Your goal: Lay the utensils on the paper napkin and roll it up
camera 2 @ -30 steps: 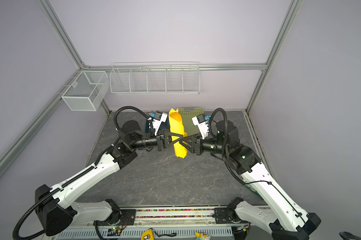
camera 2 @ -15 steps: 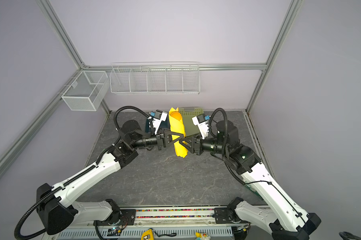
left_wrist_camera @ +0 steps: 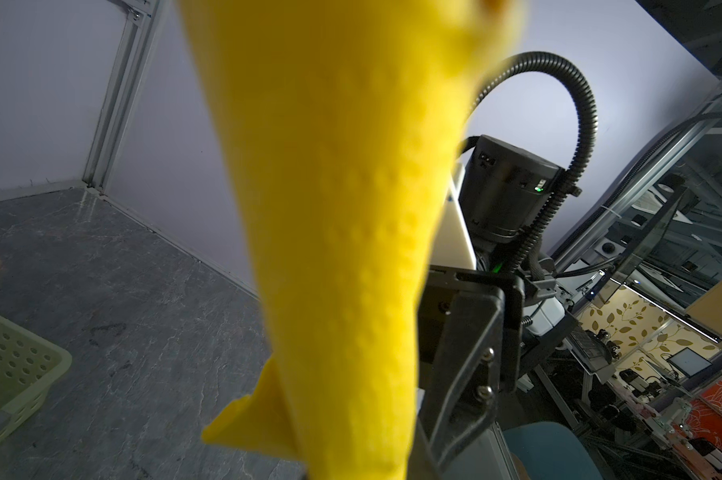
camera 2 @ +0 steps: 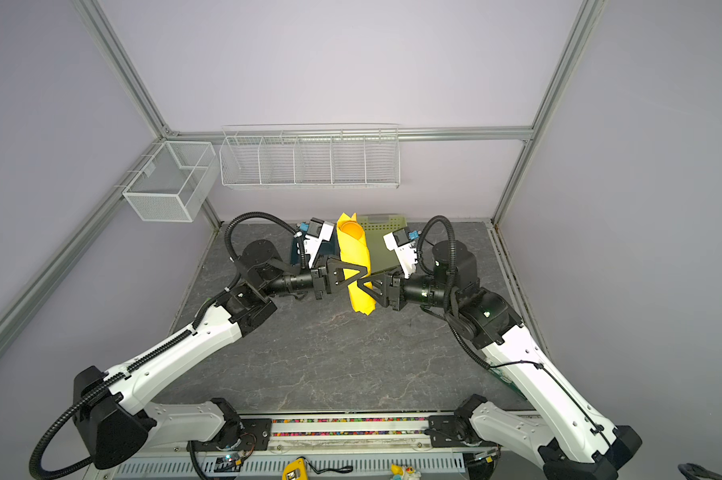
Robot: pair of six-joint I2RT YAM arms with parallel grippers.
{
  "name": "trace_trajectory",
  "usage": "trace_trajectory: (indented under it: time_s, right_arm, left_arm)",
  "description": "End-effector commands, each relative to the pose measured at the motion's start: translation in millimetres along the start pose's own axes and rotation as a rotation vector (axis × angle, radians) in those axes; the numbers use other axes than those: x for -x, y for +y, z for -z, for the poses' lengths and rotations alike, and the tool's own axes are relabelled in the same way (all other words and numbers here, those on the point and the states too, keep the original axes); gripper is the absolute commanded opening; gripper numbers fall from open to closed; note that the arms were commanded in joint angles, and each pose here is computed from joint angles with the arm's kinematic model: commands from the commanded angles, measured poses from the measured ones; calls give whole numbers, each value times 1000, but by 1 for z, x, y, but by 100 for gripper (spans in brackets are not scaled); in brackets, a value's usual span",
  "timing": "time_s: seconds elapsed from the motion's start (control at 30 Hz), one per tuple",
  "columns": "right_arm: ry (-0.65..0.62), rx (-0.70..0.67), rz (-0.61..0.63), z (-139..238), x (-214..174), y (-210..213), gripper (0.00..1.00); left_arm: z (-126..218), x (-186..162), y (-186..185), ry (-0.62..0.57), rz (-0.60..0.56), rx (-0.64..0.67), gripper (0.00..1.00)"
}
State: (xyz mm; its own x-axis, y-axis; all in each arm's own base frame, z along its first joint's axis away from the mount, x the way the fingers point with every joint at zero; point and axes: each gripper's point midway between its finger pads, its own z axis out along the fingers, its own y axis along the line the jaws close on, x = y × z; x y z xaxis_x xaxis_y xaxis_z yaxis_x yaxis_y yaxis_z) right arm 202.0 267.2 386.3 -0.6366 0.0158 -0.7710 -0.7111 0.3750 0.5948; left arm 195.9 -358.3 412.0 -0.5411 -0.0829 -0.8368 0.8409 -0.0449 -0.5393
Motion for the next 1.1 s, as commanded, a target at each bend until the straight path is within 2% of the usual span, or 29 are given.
trace_trajectory:
  time_s: [0.0, 0.1, 0.3, 0.63, 0.87, 1.07]
  right_arm:
    - [10, 109, 4, -5, 3, 16, 43]
    - [33, 167, -6, -9, 1, 23, 42]
    - [42, 193, -1, -10, -1, 30, 41]
    - [65, 271, 9, -7, -4, 45, 32]
    - [53, 265, 30, -2, -5, 48, 24]
    - [39, 269, 39, 2, -4, 51, 29]
  left_arm:
    - [-2, 19, -19, -35, -52, -63, 0]
    - [-4, 19, -19, -34, -49, -74, 0]
    - [-6, 24, -23, -41, -52, -97, 0]
    - [-6, 27, -26, -44, -54, -109, 0]
    - [-4, 31, -31, -63, -66, -115, 0]
    - [-2, 29, -31, -67, -65, -114, 0]
